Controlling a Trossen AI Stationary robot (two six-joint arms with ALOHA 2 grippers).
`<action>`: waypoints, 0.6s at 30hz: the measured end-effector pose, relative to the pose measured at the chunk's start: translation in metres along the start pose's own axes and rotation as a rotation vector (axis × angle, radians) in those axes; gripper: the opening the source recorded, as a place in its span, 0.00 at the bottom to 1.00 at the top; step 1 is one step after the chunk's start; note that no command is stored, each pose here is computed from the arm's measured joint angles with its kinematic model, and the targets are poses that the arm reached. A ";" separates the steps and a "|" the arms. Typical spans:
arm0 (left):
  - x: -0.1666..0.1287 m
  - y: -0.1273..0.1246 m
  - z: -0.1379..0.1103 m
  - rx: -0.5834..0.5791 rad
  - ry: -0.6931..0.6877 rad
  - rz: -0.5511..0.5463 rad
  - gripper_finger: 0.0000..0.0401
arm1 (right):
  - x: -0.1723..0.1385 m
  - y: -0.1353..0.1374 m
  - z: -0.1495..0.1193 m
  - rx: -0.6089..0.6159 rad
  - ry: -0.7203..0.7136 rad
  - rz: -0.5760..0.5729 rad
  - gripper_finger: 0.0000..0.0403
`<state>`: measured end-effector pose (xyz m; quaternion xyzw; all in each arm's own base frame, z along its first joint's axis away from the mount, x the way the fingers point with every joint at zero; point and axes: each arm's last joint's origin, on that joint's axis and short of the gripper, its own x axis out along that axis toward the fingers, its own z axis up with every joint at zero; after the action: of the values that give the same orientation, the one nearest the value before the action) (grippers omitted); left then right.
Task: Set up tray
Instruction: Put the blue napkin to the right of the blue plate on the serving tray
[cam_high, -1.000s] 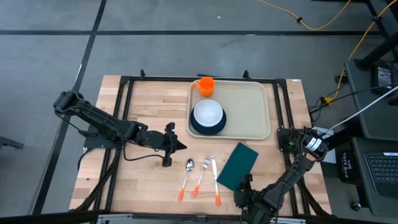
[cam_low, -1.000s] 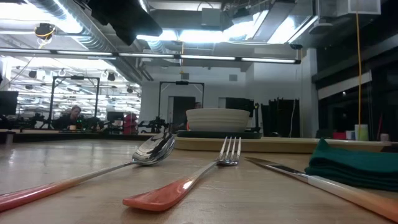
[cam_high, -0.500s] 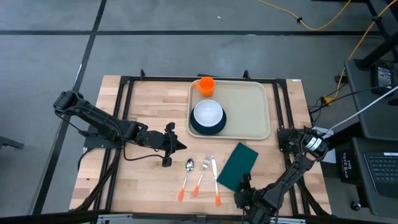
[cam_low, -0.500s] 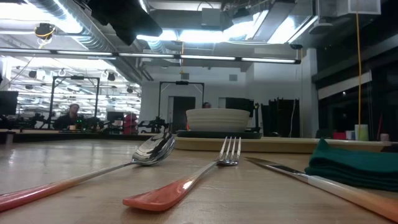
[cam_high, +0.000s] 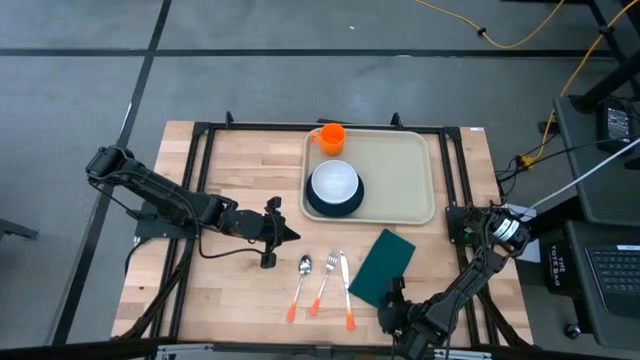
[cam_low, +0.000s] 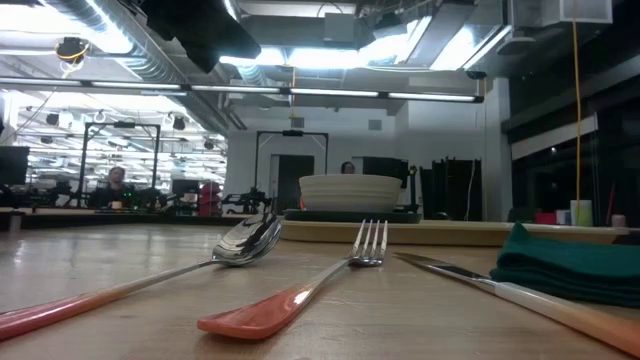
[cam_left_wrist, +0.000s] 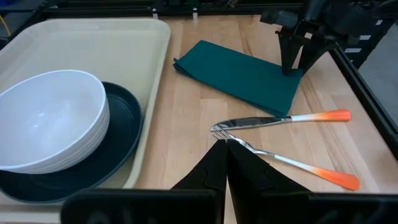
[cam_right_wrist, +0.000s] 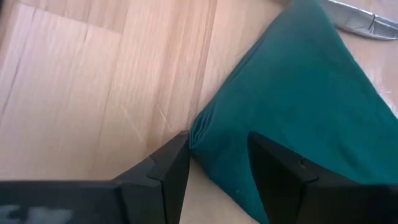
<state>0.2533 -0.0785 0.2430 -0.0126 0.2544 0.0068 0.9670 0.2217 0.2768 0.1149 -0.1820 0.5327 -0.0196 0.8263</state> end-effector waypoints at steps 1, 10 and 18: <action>0.000 0.000 0.000 0.000 0.000 0.000 0.02 | 0.000 0.000 0.000 0.000 -0.001 -0.001 0.42; 0.000 0.000 0.000 0.000 0.000 0.000 0.01 | 0.001 0.000 0.000 0.027 -0.006 -0.011 0.40; 0.000 0.000 0.000 0.000 0.000 0.000 0.02 | 0.001 0.001 0.001 0.062 -0.012 0.000 0.20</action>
<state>0.2533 -0.0785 0.2430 -0.0124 0.2543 0.0067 0.9670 0.2227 0.2775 0.1141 -0.1564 0.5270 -0.0352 0.8346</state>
